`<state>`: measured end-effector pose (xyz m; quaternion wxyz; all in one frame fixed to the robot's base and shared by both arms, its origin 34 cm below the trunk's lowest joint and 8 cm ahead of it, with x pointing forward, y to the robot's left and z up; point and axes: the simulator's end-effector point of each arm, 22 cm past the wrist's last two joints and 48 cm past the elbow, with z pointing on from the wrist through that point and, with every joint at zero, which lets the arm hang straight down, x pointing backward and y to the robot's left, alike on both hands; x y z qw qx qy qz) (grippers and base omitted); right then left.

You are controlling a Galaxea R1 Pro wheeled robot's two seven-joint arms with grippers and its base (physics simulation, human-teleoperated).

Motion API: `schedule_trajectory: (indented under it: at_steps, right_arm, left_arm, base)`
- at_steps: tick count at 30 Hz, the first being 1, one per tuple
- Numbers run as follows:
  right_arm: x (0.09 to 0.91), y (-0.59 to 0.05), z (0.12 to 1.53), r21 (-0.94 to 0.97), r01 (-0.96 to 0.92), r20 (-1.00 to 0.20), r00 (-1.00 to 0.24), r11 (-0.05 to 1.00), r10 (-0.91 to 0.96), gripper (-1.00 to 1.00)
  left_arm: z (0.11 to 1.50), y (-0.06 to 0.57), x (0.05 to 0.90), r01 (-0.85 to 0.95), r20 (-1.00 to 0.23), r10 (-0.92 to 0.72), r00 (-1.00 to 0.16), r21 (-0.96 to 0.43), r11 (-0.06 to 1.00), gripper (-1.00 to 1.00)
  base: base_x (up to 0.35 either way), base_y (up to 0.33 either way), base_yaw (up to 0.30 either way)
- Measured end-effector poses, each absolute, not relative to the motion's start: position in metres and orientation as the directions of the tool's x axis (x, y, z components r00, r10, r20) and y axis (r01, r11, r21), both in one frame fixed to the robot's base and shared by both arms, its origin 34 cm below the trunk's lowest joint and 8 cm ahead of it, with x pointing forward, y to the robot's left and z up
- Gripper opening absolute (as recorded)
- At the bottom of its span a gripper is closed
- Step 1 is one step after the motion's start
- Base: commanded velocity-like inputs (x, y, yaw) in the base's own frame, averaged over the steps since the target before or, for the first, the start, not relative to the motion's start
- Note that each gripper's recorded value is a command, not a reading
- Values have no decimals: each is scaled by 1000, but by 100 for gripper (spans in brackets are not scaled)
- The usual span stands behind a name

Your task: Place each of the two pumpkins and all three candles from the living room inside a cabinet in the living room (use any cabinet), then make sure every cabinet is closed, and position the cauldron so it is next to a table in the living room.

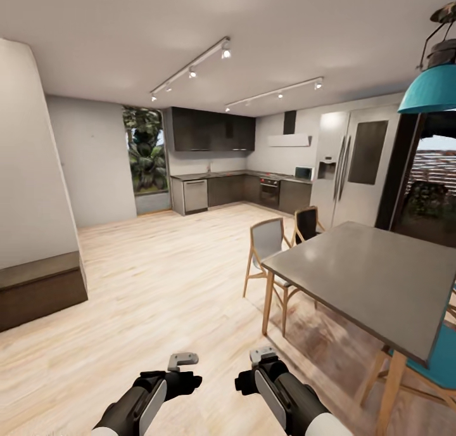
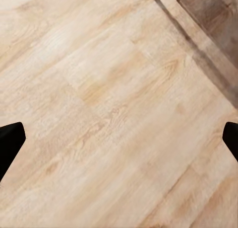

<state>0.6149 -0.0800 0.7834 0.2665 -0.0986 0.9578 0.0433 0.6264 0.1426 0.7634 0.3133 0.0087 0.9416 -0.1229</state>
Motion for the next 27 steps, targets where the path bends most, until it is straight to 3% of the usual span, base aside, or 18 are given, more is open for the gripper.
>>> schedule_trajectory:
  at_steps: [15, 27]
  right_arm:
    - [614, -77, 783, 18, -230, -520, -833, 973, -188, 100]
    - [614, -77, 783, 16, -232, -521, -832, 972, -190, 100]
  left_arm:
    - [763, 143, 626, 92, -592, -62, -804, -227, 969, 100]
    - [764, 143, 626, 91, -592, -65, -803, -229, 969, 100]
  base:
    - [54, -22, 291]
    - [264, -68, 246]
